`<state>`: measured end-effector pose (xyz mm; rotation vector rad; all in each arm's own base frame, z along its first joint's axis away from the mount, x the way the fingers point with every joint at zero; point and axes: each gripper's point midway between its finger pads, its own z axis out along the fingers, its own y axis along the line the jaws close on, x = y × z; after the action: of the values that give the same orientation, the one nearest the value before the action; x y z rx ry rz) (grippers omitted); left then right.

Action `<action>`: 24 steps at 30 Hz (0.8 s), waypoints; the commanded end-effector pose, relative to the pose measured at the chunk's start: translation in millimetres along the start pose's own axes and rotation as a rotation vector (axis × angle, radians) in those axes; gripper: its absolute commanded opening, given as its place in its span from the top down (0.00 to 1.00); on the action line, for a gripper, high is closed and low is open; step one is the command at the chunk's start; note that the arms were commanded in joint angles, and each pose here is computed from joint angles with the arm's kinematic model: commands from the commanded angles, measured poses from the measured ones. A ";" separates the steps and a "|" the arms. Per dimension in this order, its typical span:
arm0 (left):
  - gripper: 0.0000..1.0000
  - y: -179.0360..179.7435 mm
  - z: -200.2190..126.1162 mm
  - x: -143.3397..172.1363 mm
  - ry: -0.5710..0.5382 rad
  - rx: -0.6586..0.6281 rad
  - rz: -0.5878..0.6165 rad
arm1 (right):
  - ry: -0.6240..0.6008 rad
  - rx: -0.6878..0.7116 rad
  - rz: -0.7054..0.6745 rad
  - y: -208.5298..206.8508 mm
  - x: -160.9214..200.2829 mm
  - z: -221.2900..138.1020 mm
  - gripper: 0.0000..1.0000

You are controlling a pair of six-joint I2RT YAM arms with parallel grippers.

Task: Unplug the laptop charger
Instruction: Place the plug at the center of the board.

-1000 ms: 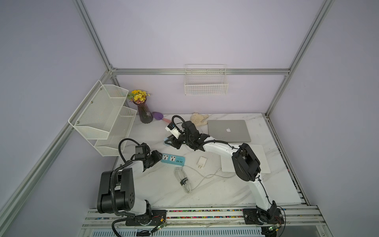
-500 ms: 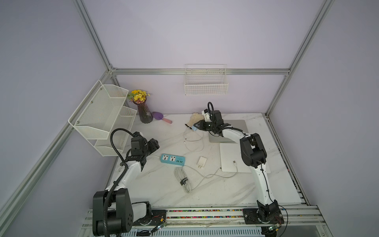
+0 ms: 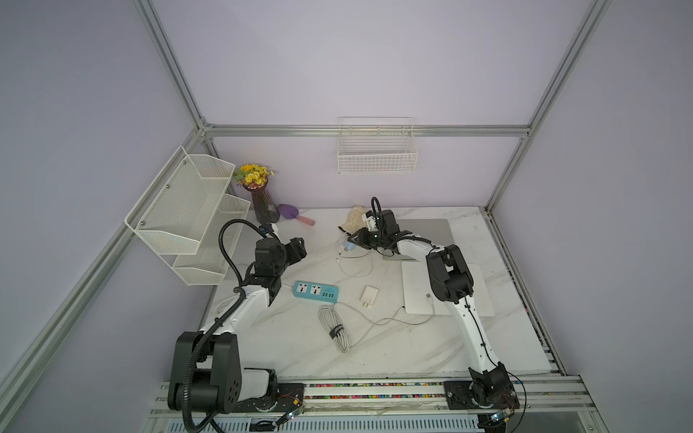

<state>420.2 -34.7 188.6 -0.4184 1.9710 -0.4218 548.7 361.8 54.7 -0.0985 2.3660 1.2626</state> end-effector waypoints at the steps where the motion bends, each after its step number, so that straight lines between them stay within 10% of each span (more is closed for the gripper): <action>1: 0.22 -8.0 -2.0 -20.2 -0.076 0.013 0.029 | 0.070 0.114 0.082 -43.5 33.8 16.3 1.00; 4: 0.21 -5.9 -0.7 -21.5 -0.074 -0.004 0.039 | 0.059 0.137 0.074 -46.0 32.0 15.1 0.77; 24: 0.08 28.6 -10.8 -37.4 -0.132 -0.169 0.047 | -0.088 0.232 -0.168 -1.5 -16.6 -32.8 0.30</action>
<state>422.6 -5.0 193.5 -0.4870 1.9368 -0.2579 556.9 345.4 53.9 -0.1397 2.3642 0.9981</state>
